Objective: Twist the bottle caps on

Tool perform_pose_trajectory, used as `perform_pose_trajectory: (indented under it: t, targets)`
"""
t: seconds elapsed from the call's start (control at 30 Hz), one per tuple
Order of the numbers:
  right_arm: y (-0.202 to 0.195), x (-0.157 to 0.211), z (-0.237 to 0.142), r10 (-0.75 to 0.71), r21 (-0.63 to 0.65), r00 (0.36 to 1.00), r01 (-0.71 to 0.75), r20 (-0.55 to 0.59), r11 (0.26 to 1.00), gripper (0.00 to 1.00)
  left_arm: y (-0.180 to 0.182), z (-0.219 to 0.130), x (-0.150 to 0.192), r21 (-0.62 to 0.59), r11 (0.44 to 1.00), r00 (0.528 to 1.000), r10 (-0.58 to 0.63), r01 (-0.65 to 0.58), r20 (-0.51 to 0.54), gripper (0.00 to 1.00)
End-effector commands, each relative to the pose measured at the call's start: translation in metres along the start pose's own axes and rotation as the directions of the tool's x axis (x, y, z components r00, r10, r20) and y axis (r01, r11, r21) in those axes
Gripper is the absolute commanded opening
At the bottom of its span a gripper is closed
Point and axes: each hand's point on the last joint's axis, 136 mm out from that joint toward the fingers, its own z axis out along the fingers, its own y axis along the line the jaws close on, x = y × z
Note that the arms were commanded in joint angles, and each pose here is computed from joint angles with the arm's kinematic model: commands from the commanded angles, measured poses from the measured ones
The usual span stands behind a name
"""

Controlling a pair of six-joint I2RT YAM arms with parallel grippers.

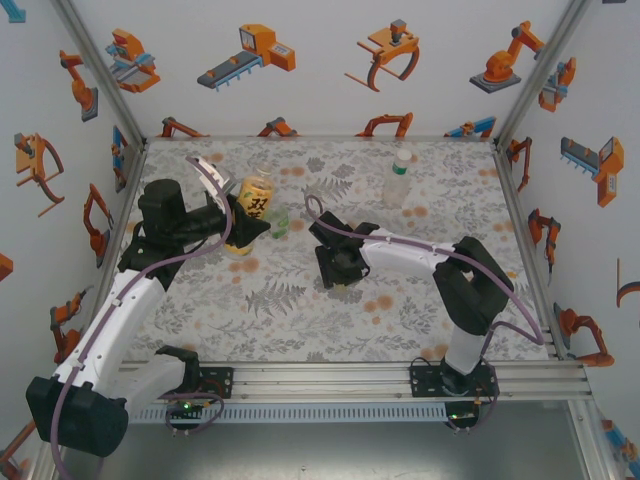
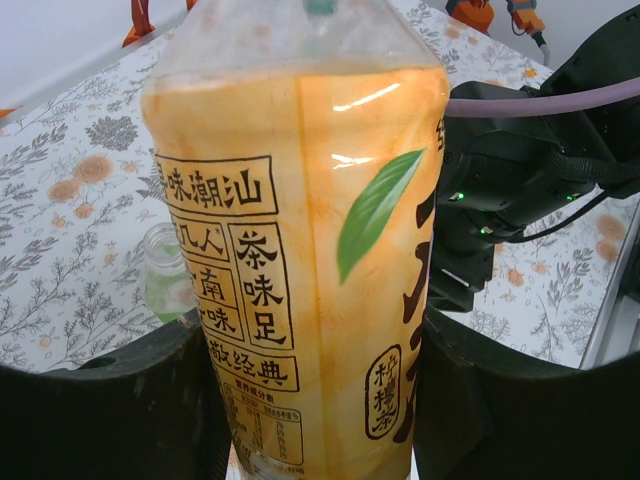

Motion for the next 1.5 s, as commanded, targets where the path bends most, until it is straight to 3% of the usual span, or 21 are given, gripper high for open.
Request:
perform_pose_trajectory:
  t: [0.0,0.6,0.93,1.47]
  targets:
    - [0.006,-0.005,0.002,-0.019,-0.007,1.000,0.019,0.008,1.000,0.48,-0.005,-0.003,-0.006,0.021,1.000,1.000,0.006,-0.006,0.018,0.00]
    - [-0.002,0.004,0.012,-0.027,0.043,0.999,0.029,-0.031,0.999,0.48,-0.005,-0.003,-0.005,0.020,1.000,1.000,0.002,-0.002,0.016,0.00]
    - [-0.004,-0.008,-0.010,-0.045,0.066,0.999,0.043,0.021,0.997,0.48,-0.005,-0.003,-0.006,0.020,1.000,1.000,0.002,-0.002,0.017,0.00]
    - [-0.011,0.001,0.003,-0.070,0.118,0.997,0.073,-0.036,0.990,0.48,-0.004,-0.001,-0.006,0.026,1.000,1.000,-0.004,0.004,0.018,0.00]
